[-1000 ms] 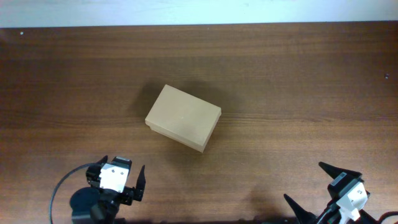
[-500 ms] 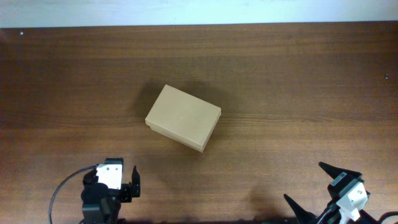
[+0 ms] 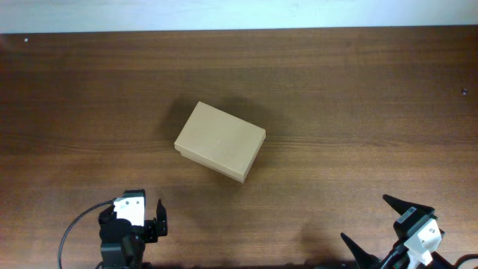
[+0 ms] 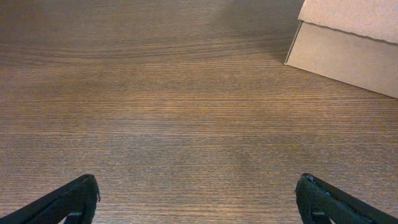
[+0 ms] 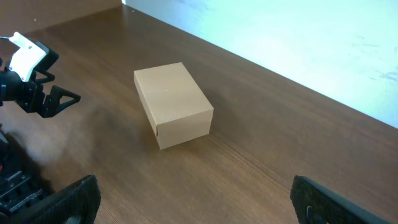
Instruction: Pack container
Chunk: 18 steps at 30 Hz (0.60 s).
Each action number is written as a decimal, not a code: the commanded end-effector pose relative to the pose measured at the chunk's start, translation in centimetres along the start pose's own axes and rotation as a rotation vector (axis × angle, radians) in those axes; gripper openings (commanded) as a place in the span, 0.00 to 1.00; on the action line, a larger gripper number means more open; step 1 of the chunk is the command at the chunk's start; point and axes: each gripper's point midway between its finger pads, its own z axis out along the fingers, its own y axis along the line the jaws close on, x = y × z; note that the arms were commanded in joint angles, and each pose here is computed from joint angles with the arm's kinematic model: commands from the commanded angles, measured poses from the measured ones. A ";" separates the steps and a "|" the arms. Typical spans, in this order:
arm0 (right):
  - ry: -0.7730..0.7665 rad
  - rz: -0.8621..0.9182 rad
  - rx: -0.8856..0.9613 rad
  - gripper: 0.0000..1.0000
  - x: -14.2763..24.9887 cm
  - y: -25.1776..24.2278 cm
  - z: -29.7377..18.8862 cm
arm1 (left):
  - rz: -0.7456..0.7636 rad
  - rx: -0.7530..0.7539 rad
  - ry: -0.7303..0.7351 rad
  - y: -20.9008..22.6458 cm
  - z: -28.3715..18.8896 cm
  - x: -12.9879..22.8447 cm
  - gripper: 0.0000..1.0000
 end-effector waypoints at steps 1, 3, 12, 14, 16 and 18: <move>0.001 0.008 0.013 0.99 0.1 -0.2 0.1 | -0.007 -0.011 -0.005 0.1 0.2 0.2 1.00; 0.010 0.007 0.013 0.99 0.3 -0.2 0.1 | -0.007 -0.011 -0.005 0.1 0.2 0.2 1.00; 0.051 0.105 0.319 0.99 3.4 -4.6 3.0 | -0.007 -0.011 -0.005 0.1 0.2 0.2 1.00; 0.080 0.134 0.382 0.99 5.4 -5.6 3.8 | -0.007 -0.011 -0.005 0.1 0.2 0.2 1.00; 0.093 0.157 0.432 0.99 7.0 -6.4 4.5 | -0.007 -0.011 -0.005 0.1 0.2 0.2 1.00; 0.094 0.189 0.478 0.99 8.8 -7.2 5.5 | -0.007 -0.011 -0.005 0.1 0.2 0.2 1.00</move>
